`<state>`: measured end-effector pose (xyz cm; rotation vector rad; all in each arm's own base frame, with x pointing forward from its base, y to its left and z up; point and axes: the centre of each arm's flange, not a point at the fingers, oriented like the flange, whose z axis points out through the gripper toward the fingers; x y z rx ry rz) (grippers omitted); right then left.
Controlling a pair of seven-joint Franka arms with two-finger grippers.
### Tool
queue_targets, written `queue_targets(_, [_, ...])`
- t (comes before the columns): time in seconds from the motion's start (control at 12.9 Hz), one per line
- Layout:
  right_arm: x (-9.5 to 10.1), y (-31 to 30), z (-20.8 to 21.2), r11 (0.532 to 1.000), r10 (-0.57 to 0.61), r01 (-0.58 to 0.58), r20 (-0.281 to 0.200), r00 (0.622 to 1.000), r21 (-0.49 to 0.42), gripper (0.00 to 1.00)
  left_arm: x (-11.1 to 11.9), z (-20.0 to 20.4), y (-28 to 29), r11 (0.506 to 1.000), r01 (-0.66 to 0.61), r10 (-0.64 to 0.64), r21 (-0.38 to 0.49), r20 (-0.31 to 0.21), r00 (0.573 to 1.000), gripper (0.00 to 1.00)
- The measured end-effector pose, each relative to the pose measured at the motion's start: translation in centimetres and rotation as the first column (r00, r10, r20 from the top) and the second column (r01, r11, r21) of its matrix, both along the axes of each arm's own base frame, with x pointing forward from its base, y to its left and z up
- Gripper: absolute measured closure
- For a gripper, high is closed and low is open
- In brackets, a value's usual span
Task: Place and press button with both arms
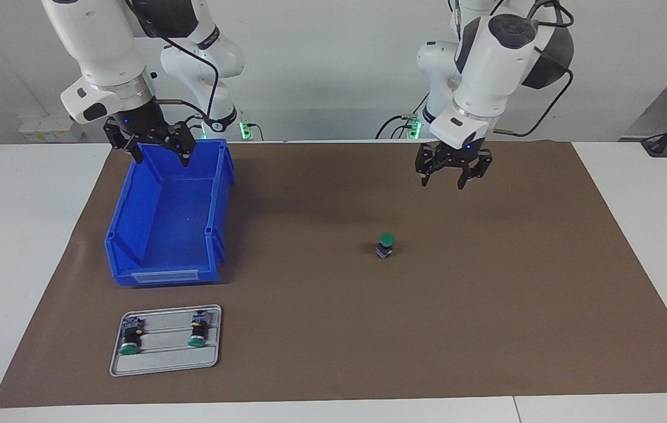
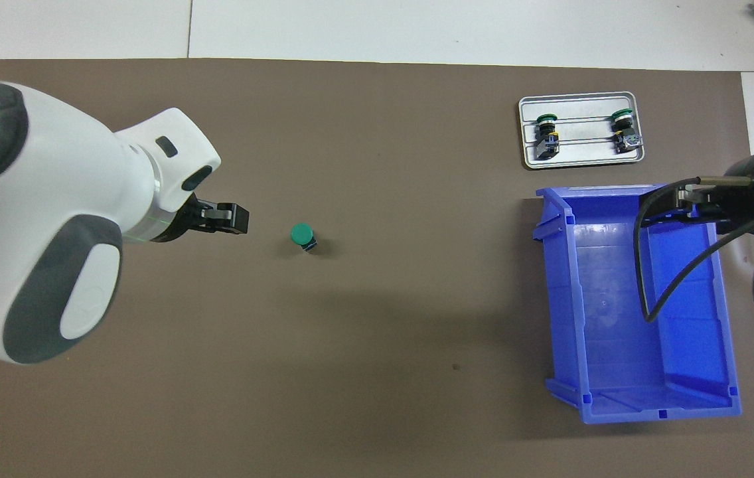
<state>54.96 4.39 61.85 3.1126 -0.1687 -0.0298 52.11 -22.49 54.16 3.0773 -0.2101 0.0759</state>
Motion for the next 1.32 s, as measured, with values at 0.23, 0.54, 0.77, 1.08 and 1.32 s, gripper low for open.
queue_targets(0.23, [0.0,0.0,0.1,1.000,0.001,-0.001,0.001,1.000,0.000,0.00,-1.0,-4.1,-2.4,1.000,-0.017,0.017,0.005,-0.018,1.000,0.72])
queue_targets(0.54, [0.0,0.0,0.1,1.000,0.001,-0.001,0.001,1.000,0.000,0.00,1.0,-9.9,-6.2,0.999,0.003,-0.002,-0.034,0.048,0.999,0.99])
queue_targets(0.77, [0.0,0.0,0.1,1.000,0.000,0.000,0.001,1.000,0.000,0.00,1.4,-14.3,-8.2,0.999,0.024,-0.023,-0.027,0.030,0.999,0.99])
queue_targets(1.08, [0.0,0.0,0.1,1.000,0.000,0.000,0.002,1.000,0.000,0.00,1.2,-15.5,-8.8,0.999,0.032,-0.032,-0.020,0.015,0.999,0.99])
queue_targets(1.32, [0.0,0.0,0.1,1.000,-0.001,0.001,0.002,1.000,0.000,0.00,0.2,-17.2,-9.6,0.999,0.031,-0.031,-0.016,0.006,0.999,0.99])
